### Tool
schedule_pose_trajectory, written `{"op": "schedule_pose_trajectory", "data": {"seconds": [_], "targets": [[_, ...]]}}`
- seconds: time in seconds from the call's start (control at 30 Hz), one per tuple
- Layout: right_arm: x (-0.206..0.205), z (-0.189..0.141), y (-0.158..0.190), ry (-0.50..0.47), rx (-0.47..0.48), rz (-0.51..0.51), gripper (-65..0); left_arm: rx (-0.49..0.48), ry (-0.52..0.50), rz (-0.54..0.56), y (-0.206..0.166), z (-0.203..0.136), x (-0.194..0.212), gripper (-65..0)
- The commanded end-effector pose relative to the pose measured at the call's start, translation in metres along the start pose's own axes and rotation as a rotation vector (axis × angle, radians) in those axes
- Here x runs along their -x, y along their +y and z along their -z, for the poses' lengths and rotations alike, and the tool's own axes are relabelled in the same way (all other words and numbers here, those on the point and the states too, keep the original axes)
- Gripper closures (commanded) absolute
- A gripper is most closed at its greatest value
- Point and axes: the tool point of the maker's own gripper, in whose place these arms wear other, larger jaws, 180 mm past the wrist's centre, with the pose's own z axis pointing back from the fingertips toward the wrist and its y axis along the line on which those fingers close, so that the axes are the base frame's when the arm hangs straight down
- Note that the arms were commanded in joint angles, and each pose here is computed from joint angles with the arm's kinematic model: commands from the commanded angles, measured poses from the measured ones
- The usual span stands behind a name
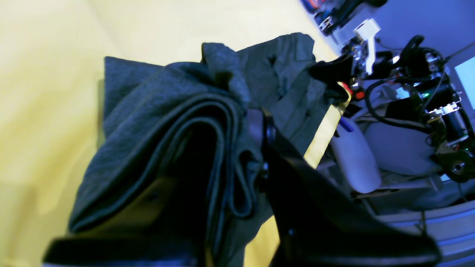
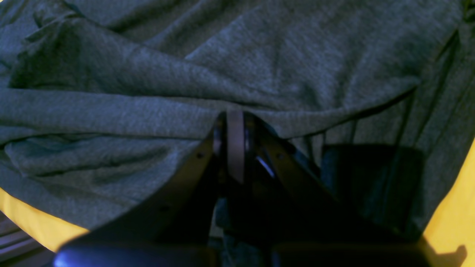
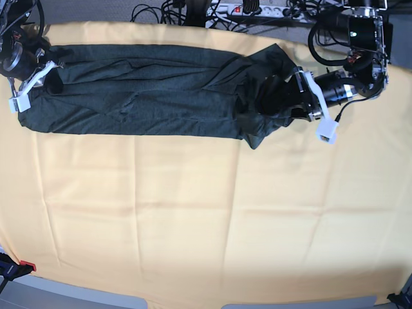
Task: Fold the T-shirt properly
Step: 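Fold the held end over the strip toward the right gripper with the left gripper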
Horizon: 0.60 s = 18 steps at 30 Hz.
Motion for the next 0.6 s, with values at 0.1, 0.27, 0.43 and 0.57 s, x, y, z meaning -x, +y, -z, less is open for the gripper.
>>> {"op": "schedule_pose_trajectory", "data": {"seconds": [0.1, 0.27, 0.43, 0.57], "targets": [[-0.003, -0.005, -0.005, 0.006, 0.013, -0.021, 0.0, 0.075, -0.001, 0.015, -0.019, 0.020, 0.003, 0.0], [-0.004, -0.006, -0.006, 0.008, 0.015, -0.025, 0.0, 0.087, -0.009, 0.018, -0.026, 0.041, 0.011, 0.0], [-0.003, -0.006, -0.006, 0.015, 0.016, -0.027, 0.0, 0.116, -0.004, 0.028, -0.034, 0.055, 0.012, 0.0], [-0.002, -0.007, -0.006, 0.024, 0.010, -0.026, 0.0, 0.128, -0.029, 0.045, -0.037, 0.061, 0.002, 0.0]]}}
